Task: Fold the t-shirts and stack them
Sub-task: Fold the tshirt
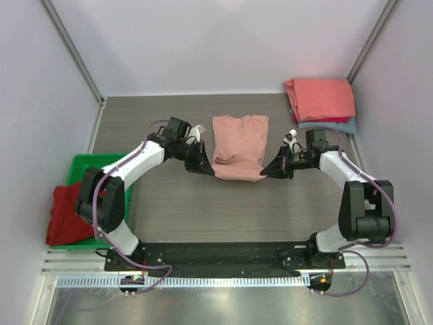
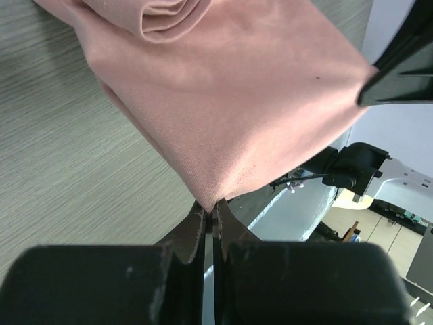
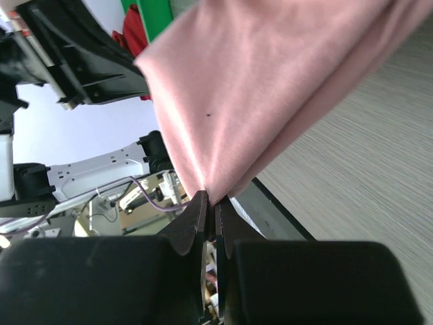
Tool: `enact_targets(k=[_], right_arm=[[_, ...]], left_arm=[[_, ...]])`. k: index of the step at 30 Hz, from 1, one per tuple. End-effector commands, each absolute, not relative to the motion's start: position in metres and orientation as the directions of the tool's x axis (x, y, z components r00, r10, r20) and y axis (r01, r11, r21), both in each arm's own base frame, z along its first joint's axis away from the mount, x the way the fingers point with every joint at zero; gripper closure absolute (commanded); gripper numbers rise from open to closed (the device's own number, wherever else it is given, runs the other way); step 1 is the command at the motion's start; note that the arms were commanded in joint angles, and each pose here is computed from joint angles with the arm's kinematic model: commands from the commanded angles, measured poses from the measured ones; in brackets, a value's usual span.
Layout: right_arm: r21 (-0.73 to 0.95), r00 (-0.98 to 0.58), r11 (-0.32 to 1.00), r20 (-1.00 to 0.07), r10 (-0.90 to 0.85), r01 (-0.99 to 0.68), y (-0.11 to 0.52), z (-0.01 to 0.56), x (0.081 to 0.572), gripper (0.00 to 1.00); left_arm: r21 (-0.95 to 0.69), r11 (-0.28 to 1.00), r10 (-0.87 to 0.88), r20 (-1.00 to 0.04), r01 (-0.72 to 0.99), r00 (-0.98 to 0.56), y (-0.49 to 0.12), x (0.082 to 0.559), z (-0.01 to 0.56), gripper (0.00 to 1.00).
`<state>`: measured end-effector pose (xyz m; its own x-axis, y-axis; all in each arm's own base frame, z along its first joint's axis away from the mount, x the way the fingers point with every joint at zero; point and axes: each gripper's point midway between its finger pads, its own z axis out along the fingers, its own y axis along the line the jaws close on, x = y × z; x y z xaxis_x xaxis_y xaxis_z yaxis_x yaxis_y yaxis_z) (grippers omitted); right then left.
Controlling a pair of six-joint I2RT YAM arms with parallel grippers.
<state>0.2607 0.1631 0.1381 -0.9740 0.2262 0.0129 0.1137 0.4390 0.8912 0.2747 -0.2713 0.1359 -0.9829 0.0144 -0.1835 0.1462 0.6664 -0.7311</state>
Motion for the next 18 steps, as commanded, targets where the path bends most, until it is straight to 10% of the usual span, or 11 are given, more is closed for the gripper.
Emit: enact_targets(k=[1, 9, 18], right_arm=[[0.908, -0.963, 0.417, -0.139, 0.231, -0.031, 0.164, 0.186, 0.275, 0.98], [0.888, -0.929, 0.431, -0.282, 0.239, -0.159, 0.163, 0.227, 0.303, 0.98], [0.874, -0.903, 0.448, -0.334, 0.271, -0.189, 0.161, 0.240, 0.328, 0.98]], left_arm=[[-0.754, 0.619, 0.014, -0.269, 0.220, -0.963, -0.279, 0.287, 0.167, 1.00], [-0.721, 0.596, -0.030, -0.460, 0.353, -0.888, -0.287, 0.335, 0.226, 1.00], [-0.741, 0.586, -0.070, -0.449, 0.328, -0.891, -0.286, 0.354, 0.230, 1.00]])
